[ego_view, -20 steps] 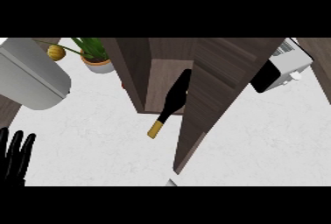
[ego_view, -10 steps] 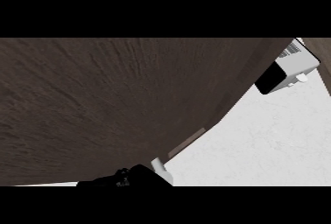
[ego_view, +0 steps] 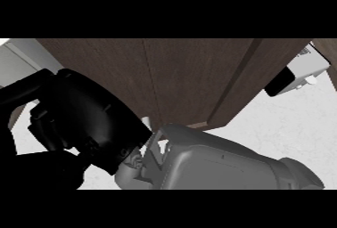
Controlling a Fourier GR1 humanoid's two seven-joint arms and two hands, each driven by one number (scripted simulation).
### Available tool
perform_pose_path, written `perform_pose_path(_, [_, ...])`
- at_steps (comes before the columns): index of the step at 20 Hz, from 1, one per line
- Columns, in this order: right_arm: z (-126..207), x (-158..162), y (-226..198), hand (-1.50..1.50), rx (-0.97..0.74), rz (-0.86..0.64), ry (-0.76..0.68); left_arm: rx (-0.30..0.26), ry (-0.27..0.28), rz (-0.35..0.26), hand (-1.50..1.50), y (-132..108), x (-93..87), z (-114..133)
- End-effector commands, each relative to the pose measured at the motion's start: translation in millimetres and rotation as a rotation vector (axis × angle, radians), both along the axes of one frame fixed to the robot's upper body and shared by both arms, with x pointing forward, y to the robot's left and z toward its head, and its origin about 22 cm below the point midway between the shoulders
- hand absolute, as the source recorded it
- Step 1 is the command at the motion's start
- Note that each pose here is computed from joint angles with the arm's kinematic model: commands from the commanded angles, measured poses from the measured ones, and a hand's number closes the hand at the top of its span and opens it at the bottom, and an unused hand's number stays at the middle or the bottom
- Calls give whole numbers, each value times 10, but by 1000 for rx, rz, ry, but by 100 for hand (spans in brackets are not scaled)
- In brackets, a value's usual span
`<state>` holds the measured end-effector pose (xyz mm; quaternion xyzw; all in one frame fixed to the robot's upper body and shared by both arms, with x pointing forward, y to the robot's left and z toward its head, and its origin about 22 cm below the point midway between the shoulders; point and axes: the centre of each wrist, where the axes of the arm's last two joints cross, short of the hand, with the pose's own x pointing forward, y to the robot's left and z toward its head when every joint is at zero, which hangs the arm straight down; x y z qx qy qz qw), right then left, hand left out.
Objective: Pick up the wine, place it into the cabinet and close the cabinet
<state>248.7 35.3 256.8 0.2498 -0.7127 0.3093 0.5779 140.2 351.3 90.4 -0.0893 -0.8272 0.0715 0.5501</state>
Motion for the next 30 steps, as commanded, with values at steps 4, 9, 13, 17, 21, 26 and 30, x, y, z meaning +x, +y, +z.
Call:
perform_pose_path(4, [112, 393, 151, 150, -87, 215, 205, 10, -17, -21, -150, 187, 56, 139])
perform_pose_path(9, [-39, 826, 115, 150, -151, 368, 323, 13, -30, 6, -150, 247, 82, 162])
perform_pose_path(13, [-155, 1135, 71, 150, -41, 214, 315, 6, -29, 5, -150, 277, 151, 238])
perform_pose_path(17, [-204, 1418, -110, 150, -21, 65, 222, 9, -10, 28, -150, 366, 62, 229])
perform_pose_path(21, [-330, 1670, -461, 150, 13, -59, 205, 13, -16, 24, -150, 378, 24, 255])
perform_pose_path(26, [-401, 1768, -648, 150, 24, -93, 202, 5, -27, -22, -150, 315, 142, 344])
perform_pose_path(30, [-353, 1845, -854, 150, 66, -113, 188, -19, -22, -60, -150, 225, 143, 336])
